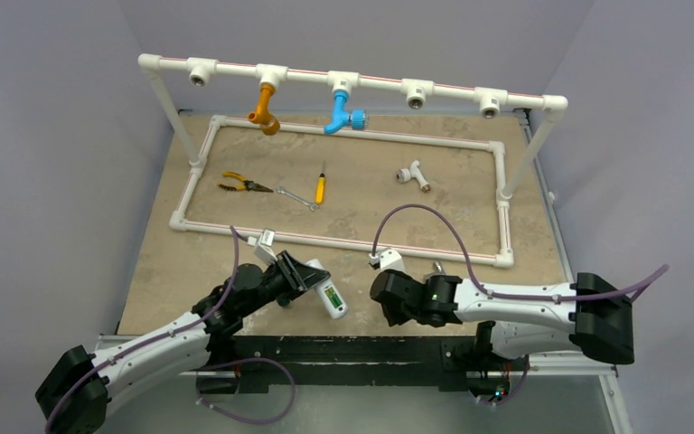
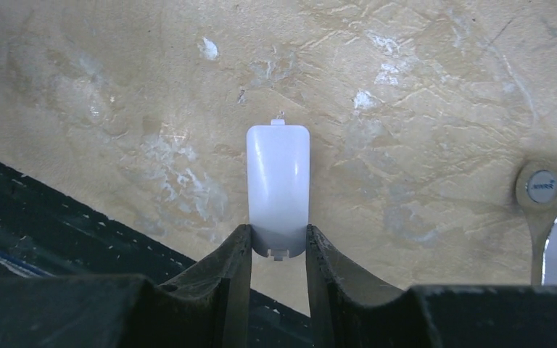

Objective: Load the batteries into the remote control
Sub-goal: Pick up the battery cover at the center of the board.

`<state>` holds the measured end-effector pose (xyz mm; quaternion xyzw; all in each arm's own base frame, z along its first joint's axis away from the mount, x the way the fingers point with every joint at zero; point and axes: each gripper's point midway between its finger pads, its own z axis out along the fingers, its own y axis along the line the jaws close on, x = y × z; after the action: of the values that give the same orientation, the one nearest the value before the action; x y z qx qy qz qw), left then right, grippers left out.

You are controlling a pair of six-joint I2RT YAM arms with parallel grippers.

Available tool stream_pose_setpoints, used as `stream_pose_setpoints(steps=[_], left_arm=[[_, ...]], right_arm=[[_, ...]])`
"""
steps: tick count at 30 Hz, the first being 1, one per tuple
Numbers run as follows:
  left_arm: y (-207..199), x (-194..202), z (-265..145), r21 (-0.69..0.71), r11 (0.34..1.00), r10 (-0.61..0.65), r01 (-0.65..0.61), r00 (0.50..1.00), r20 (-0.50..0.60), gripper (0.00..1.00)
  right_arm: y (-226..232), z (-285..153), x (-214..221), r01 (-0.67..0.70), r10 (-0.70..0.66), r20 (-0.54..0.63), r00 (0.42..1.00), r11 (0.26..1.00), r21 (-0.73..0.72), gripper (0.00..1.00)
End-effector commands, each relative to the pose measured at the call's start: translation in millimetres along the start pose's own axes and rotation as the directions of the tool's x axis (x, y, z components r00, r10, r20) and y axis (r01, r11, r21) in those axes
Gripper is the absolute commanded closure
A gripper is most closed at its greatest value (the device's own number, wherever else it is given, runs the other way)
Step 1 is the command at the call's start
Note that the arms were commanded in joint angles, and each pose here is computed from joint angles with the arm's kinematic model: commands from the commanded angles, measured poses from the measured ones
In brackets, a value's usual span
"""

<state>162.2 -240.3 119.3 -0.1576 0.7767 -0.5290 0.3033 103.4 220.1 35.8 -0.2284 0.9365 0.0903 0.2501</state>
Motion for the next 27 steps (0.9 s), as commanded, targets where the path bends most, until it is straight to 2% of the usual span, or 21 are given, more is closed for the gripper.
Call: stream_pose_setpoints(steps=[1,16,27], left_arm=[[-30,-8,1,0.099,0.995,0.014,-0.016,1.000,0.025,1.00],[-33,-11,5,0.101,0.995,-0.004,0.000,0.999,0.036,1.00],[-40,-12,7,0.120,0.993,0.000,-0.004,0.999,0.035,1.00]], right_arm=[[-1,-25,-21,-0.045,0.045,0.073,0.996,0.999,-0.008,0.78],[29,-92,-87,-0.064,0.099,0.216,0.971,0.984,-0.164,0.79],[76,-88,-111,-0.050,0.103,0.201,0.974,0.966,-0.255,0.79]])
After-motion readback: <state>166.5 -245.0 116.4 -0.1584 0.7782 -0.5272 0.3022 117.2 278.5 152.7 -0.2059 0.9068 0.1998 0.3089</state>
